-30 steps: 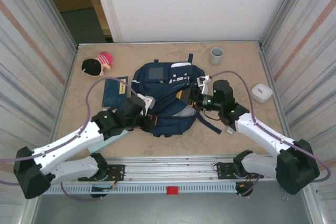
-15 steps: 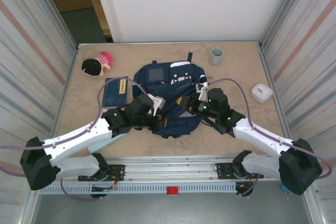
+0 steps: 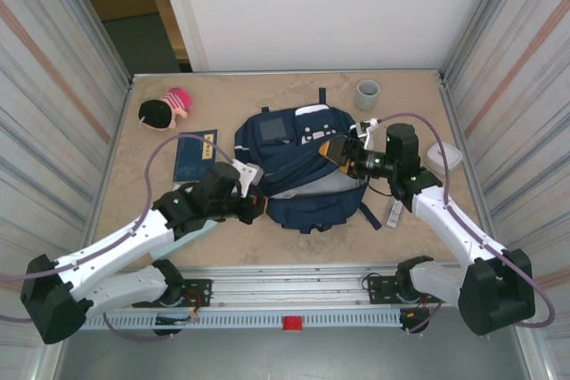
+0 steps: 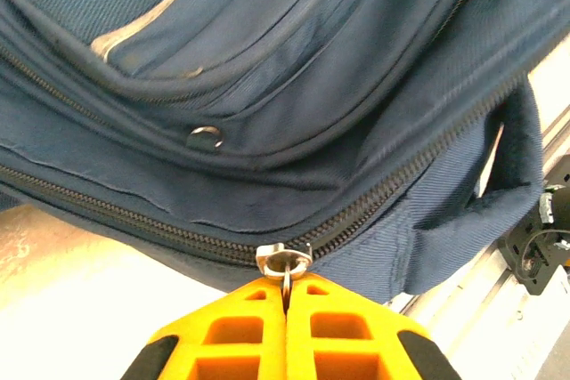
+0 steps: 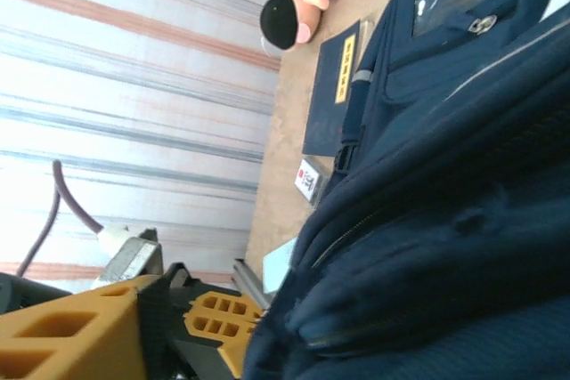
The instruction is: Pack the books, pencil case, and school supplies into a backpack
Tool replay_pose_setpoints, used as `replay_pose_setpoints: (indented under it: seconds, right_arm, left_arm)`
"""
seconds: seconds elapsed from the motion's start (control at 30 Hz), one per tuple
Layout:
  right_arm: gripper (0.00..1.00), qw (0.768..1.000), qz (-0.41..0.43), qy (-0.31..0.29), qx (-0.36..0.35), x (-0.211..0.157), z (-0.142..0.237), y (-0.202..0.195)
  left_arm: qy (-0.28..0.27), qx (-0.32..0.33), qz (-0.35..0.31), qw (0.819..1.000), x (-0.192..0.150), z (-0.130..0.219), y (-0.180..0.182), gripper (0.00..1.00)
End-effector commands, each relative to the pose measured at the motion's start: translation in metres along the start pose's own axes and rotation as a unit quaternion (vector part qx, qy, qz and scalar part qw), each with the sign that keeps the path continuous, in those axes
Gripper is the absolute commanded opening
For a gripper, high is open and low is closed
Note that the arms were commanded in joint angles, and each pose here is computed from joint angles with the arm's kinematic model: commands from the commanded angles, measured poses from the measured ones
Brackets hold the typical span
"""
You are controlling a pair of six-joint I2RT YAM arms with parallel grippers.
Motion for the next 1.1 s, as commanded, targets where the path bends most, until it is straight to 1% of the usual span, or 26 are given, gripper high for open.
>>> replay_pose_setpoints:
  seconds: [0.0,0.1,0.17,0.2,0.27,0.33,0.37,0.43,0.6,0.7,0.83,0.93,1.07]
  right_arm:
    - [0.77,0.998,-0.035,-0.044,0.039,-0.015,-0.008,0.009]
    - [0.80,0.995,-0.024,-0.090,0.027,-0.036,-0.013,0.011]
    - [0.78,0.993,-0.020,-0.113,0.019,-0.041,-0.013,0.011]
    - [0.72,0.993,-0.016,-0.116,0.013,-0.042,-0.014,0.010]
    - [0.50,0.994,-0.006,-0.110,0.001,-0.041,-0.014,0.010]
    - [0.28,0.996,0.008,-0.091,-0.011,-0.039,-0.013,0.009]
    - [0.22,0.997,0.015,-0.080,-0.008,-0.037,-0.010,0.012]
    - [0.16,0.998,0.040,-0.045,0.002,-0.031,-0.003,0.021]
    - [0.13,0.993,0.112,0.031,0.014,-0.018,0.016,0.051]
    - [0.12,0.987,0.142,0.063,0.041,-0.009,0.031,0.075]
    - [0.10,0.975,0.172,0.113,0.085,-0.003,0.045,0.108]
    - [0.10,0.966,0.193,0.136,0.109,-0.004,0.050,0.128]
    - [0.10,0.956,0.217,0.145,0.133,-0.004,0.057,0.151]
  left_arm:
    - [-0.042,-0.049,0.002,0.998,0.020,-0.004,-0.014,0.00]
    - [-0.045,-0.064,-0.010,0.997,0.030,-0.008,-0.024,0.00]
    - [-0.040,-0.065,-0.019,0.997,0.031,-0.012,-0.027,0.00]
    - [-0.038,-0.062,-0.020,0.997,0.030,-0.013,-0.027,0.00]
    - [-0.034,-0.052,-0.019,0.998,0.028,-0.015,-0.024,0.00]
    - [-0.027,-0.023,-0.017,0.999,0.024,-0.014,-0.016,0.00]
    - [-0.020,-0.004,-0.019,1.000,0.021,-0.013,-0.011,0.00]
    - [-0.009,0.030,-0.024,0.999,0.015,-0.009,0.001,0.00]
    - [-0.004,0.082,-0.006,0.997,0.002,0.000,0.035,0.00]
    - [-0.010,0.116,-0.004,0.993,-0.001,0.002,0.052,0.00]
    - [-0.033,0.146,0.004,0.989,0.002,-0.004,0.072,0.00]
    - [-0.044,0.167,0.016,0.985,0.005,-0.014,0.088,0.00]
    - [-0.037,0.217,0.029,0.975,0.002,-0.027,0.112,0.00]
Point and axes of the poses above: each hand's point on the last joint's axis, 136 mm out from that joint toward the fingers, its own z axis back along the fingers, its own y axis along the line the jaws close on, x = y × z, the point moved 5 cm from there along z, back along the fingers, and after that the axes turned 11 degrees about -z, right-handed, at the moved point
